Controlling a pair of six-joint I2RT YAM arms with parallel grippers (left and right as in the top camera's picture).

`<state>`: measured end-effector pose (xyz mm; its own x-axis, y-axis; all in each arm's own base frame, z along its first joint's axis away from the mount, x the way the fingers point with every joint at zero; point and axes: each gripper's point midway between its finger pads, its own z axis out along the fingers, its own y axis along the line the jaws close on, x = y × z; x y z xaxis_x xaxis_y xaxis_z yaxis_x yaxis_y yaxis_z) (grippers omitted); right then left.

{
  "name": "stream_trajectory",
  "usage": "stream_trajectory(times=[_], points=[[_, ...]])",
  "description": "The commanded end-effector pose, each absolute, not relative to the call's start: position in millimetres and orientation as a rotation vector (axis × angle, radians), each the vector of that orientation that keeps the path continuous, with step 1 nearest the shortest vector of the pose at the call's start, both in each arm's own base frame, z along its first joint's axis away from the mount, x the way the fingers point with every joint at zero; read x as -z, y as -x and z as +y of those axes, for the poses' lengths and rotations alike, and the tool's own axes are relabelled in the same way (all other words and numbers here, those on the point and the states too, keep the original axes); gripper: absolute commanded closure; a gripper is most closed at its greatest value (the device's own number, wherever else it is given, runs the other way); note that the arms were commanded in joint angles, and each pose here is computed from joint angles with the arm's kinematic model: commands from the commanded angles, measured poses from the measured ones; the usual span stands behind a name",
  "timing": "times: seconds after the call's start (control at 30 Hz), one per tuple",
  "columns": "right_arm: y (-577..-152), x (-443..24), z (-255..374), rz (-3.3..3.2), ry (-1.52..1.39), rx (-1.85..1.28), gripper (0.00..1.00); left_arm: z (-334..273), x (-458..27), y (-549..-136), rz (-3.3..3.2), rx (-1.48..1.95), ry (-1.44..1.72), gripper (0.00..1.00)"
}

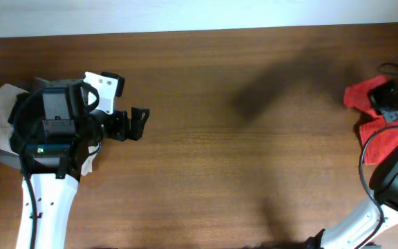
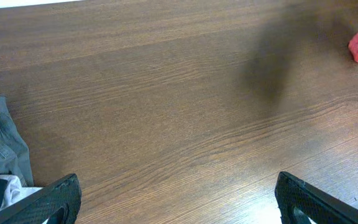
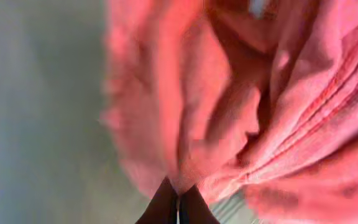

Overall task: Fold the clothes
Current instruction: 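Reach the right gripper to the orange t-shirt and grasp it, then drag the orange t-shirt leftward toward table center with right gripper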

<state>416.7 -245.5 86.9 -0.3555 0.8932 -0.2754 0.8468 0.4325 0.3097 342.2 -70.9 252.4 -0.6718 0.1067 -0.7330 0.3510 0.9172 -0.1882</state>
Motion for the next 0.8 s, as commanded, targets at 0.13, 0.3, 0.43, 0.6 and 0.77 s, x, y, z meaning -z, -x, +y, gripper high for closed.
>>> stream_trajectory(times=[0.13,0.3,0.43,0.6,0.77], points=[[-431,-289,-183,2.113,-0.945,-0.155,0.96,-74,-263,-346,2.263,0.42,-0.328,0.01],[-417,-339,-122,2.084,-0.784,-0.222,0.96,-74,-264,-345,2.26,0.411,-0.345,0.01],[-412,-369,-49,2.094,-0.534,-0.317,0.96,-74,-265,-346,2.255,0.411,-0.345,0.01],[-401,-375,60,2.167,-0.157,-0.461,0.96,-74,-269,-346,2.243,0.41,-0.346,0.01],[-370,-363,162,2.223,0.254,-0.536,0.96,-74,-293,-342,2.18,0.393,-0.354,0.01]])
